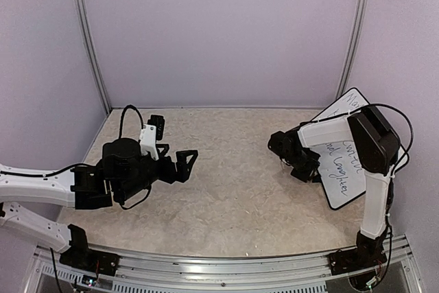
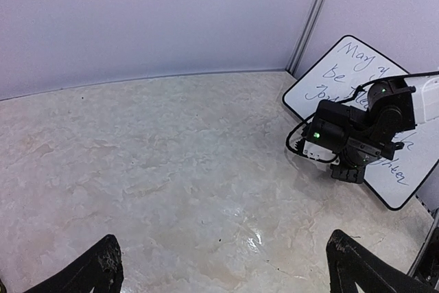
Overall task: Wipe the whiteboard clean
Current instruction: Adjust the whiteboard at the corner of the board.
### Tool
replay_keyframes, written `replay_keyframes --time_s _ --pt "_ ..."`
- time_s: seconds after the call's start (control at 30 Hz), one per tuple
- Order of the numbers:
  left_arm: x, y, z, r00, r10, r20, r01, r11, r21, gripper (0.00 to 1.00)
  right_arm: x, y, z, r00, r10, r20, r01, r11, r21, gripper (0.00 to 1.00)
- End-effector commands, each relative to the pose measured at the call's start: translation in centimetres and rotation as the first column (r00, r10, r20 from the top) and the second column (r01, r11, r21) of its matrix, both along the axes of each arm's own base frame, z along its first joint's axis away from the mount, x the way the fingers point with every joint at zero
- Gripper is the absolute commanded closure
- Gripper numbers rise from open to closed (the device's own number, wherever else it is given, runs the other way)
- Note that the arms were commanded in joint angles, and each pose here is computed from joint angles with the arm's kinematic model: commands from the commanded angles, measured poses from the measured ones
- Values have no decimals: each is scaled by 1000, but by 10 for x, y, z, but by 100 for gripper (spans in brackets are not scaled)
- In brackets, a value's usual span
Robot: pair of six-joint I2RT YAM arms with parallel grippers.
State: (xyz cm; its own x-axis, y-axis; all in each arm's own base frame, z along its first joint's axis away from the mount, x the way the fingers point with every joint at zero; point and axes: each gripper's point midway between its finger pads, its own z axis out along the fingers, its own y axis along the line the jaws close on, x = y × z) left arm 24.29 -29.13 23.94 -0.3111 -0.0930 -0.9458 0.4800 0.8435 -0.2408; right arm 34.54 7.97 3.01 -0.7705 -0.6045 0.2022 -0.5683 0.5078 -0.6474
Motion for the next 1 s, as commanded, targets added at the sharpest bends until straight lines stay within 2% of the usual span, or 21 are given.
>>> replay_keyframes --time_s 0.0,0.3,0.4,0.53,0.67,0.83,0.9,0.97 --pt "1 2 -2 1000 10 10 -10 1000 14 1 -19 -16 -4 999 -38 -30 37 999 -40 82" --pt "2 5 -1 1000 22 12 -22 1000 16 1 -41 -9 10 1000 15 -20 -13 998 56 80" --pt "3 6 -1 1000 27 13 -28 999 19 1 -55 -3 11 999 46 -29 -43 993 106 76" --pt "3 8 0 999 34 15 -34 999 17 1 -59 -6 26 996 76 36 -80 989 121 71" --pt "4 8 2 999 32 15 -32 999 6 1 -33 2 53 984 39 172 -62 989 133 75" --pt "7 9 2 999 39 13 -39 999 2 1 18 24 65 925 -160 344 106 980 169 76" --pt "7 9 1 999 38 12 -38 999 3 1 39 36 70 875 -242 419 159 962 223 66" --pt "7 10 -1 999 42 10 -42 999 9 1 59 56 76 828 -297 475 154 936 316 62"
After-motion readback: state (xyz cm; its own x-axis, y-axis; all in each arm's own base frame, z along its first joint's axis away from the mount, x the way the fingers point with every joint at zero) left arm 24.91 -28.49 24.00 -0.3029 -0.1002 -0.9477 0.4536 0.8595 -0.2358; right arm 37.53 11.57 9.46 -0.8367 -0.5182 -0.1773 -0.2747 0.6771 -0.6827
